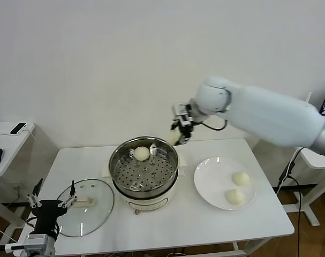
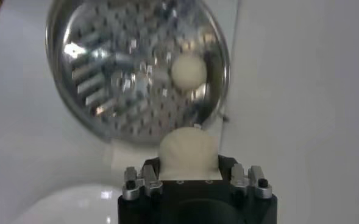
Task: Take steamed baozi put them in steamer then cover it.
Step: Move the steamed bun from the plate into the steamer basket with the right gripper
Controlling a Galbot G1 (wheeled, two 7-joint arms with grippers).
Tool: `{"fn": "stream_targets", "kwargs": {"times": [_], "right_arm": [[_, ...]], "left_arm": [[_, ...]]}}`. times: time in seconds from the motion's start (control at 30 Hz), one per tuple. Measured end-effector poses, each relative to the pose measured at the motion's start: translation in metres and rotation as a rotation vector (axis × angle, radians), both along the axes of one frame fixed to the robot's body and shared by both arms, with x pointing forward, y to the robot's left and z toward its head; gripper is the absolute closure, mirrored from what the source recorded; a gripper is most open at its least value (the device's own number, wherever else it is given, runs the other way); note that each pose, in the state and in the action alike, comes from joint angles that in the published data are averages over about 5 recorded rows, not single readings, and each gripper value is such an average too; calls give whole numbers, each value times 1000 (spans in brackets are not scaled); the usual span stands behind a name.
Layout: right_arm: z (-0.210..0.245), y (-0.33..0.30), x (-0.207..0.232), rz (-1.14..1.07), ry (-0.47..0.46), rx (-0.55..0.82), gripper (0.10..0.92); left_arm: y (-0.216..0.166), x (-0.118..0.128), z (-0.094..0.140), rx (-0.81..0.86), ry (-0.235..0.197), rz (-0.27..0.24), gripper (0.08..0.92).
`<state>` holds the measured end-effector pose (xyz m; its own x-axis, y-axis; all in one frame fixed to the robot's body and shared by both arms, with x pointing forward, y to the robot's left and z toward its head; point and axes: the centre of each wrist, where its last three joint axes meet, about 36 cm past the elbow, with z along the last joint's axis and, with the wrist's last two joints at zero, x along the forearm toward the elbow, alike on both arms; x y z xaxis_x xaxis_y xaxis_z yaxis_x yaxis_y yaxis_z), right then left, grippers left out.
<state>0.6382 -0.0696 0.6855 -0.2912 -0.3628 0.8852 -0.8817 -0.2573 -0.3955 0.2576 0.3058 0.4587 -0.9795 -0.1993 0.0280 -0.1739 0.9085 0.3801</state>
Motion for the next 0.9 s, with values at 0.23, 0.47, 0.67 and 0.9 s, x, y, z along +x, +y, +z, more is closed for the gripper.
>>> {"fn": "stream_targets", "kwargs": {"times": [0.23,0.47,0.67,0.9], "right_arm": [[-32,59,-3,-1,64,16,420],[-65,102,-4,-18,97,21,420],[-88,127,-2,-42,110,20,420],[-108,145,0,-63,121,13,420]], "left_arm": [[4,0,2,6,-4,9,177],[8,0,3,12,-5,16,177],[11,-1,3,15,-5,22,177],[12,0,4,15,-11,23,177]]}}
